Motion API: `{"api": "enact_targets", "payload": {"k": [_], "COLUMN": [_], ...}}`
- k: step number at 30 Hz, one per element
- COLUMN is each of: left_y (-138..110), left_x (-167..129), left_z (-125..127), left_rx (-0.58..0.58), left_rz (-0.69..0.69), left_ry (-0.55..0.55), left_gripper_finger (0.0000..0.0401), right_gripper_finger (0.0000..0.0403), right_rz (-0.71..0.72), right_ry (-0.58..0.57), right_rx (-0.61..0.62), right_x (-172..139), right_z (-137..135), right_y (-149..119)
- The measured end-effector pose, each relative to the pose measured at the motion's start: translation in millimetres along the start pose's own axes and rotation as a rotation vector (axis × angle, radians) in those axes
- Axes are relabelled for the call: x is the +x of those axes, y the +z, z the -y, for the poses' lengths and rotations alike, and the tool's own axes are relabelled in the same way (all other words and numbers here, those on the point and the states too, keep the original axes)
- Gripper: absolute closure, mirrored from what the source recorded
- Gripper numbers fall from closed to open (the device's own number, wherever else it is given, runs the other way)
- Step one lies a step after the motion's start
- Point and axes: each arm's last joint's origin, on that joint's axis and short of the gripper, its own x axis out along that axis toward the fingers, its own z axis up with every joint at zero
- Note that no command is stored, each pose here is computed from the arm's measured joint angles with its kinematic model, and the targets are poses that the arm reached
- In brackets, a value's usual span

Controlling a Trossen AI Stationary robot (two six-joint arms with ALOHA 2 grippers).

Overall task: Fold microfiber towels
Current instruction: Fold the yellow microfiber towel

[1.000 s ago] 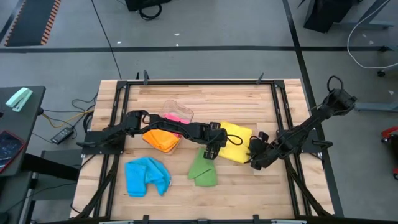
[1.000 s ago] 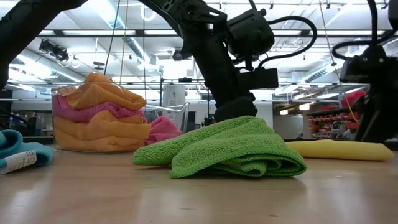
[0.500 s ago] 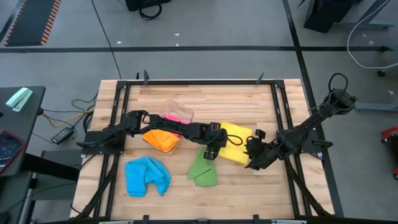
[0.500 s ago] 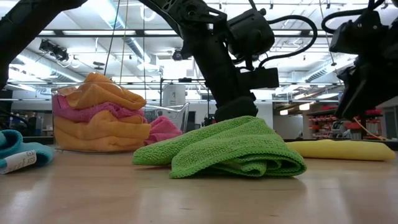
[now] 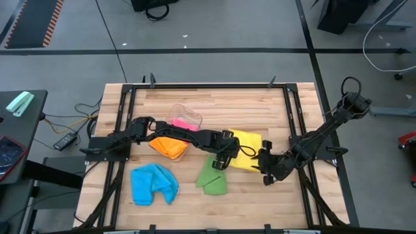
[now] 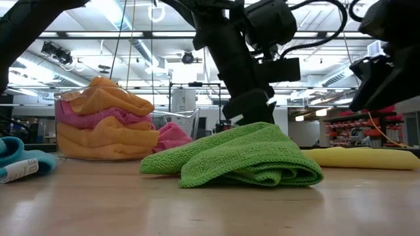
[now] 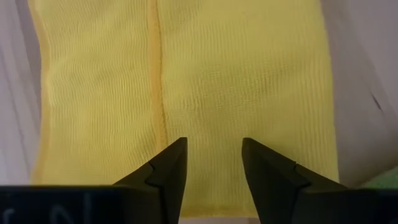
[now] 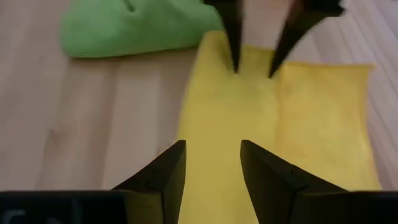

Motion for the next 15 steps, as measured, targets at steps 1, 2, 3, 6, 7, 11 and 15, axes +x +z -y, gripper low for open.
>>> {"api": "enact_targets", "payload": {"k": [1,2,3,6,7,11,15], "left_y": [1,3,4,9,9,12,11], "left_x": [-1,-3,-5,-8,-9,-11,-11], "left_z": [0,1,2,6,8,12,12], "left_rx": [0.014,0.033,0.053,0.096,0.106,0.122,0.122], "left_rz": [-0.002,-0.006,-0.011,-0.005,-0.005,0.003,-0.012], "left_ry": [-0.002,-0.003,-0.007,-0.010,-0.012,-0.015,-0.018], "left_gripper_finger": [0.0240,0.0240,0.0240,0.0236,0.0235,0.0235,0.0235], "right_gripper_finger": [0.0242,0.0242,0.0242,0.0236,0.0232,0.0208,0.0181], "right_rz": [0.015,0.035,0.052,0.086,0.096,0.122,0.114], "right_ry": [0.013,0.029,0.046,0.085,0.093,0.092,0.078], "right_rx": [-0.013,-0.022,-0.036,-0.099,-0.119,-0.162,-0.177], "right_x": [1,1,2,3,3,9,16], "right_z": [-2,-4,-7,-16,-18,-24,-28], "right_y": [-2,-3,-5,-7,-7,-6,-9]}}
